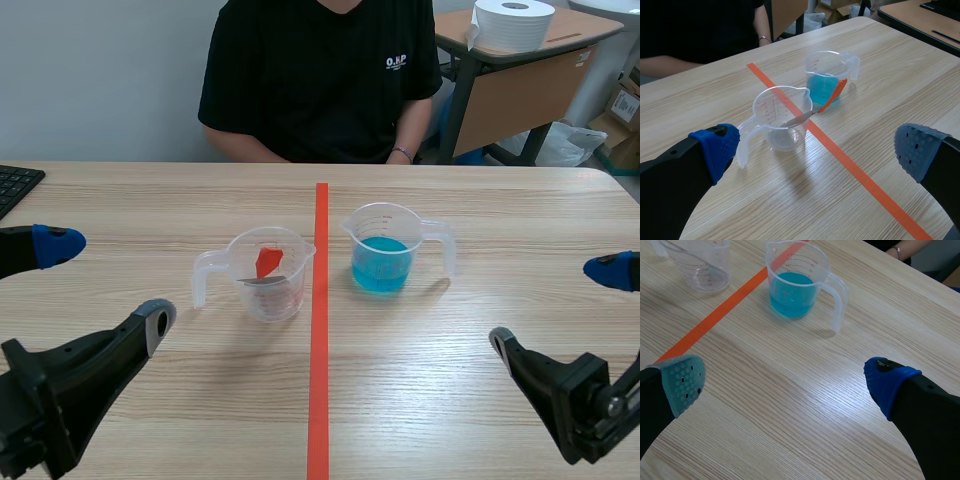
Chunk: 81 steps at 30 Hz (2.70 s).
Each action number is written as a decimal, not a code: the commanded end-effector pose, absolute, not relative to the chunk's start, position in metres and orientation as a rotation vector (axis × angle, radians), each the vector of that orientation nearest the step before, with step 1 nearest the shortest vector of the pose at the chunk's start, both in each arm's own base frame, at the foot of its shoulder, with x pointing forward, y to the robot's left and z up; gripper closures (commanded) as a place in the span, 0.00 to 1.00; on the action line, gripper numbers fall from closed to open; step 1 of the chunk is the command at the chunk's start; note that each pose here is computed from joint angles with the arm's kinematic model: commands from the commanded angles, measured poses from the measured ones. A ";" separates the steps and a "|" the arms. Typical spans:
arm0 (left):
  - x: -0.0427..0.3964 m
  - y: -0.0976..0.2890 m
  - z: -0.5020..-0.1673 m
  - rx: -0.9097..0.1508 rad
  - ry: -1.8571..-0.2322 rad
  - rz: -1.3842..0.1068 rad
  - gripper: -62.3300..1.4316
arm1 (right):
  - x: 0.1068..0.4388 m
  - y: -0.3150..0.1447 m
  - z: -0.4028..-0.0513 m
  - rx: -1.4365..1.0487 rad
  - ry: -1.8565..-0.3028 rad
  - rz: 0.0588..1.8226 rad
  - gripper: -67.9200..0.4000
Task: Do the redox reaction experiment.
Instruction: 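Lift the metal plate out of the left beaker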
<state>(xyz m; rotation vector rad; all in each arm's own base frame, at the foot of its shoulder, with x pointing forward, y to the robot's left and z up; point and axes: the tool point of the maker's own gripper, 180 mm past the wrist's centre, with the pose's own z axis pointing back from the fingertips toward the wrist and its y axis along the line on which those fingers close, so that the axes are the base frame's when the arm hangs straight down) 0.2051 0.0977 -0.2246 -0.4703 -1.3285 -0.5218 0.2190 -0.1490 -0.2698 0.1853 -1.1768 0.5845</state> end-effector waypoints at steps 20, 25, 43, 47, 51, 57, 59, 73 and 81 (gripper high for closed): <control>0.207 0.096 -0.215 -0.478 -1.361 -0.517 0.00 | 0.231 -0.139 -0.253 0.189 -1.244 0.659 0.00; 0.205 0.100 -0.230 -0.417 -1.293 -0.562 0.00 | 0.233 -0.125 -0.252 0.218 -1.250 0.705 0.00; 0.133 0.212 -0.325 -0.172 -0.977 -0.350 0.00 | 0.240 -0.053 -0.236 0.380 -1.301 0.980 0.00; 0.099 0.238 -0.356 -0.123 -0.881 -0.248 0.00 | 0.240 -0.040 -0.235 0.405 -1.303 1.051 0.00; 0.063 0.259 -0.383 -0.079 -0.805 -0.141 0.00 | 0.241 -0.030 -0.241 0.429 -1.285 1.107 0.00; 0.024 0.276 -0.405 -0.034 -0.758 -0.021 0.00 | 0.247 -0.015 -0.255 0.479 -1.261 1.159 0.00; 0.017 0.279 -0.411 -0.023 -0.742 0.003 0.00 | 0.249 -0.009 -0.256 0.501 -1.267 1.178 0.00; 0.002 0.281 -0.461 0.009 -0.655 0.052 0.00 | 0.263 0.046 -0.258 0.618 -1.302 1.269 0.00; -0.006 0.279 -0.476 0.015 -0.622 0.073 0.00 | 0.268 0.062 -0.266 0.632 -1.295 1.305 0.00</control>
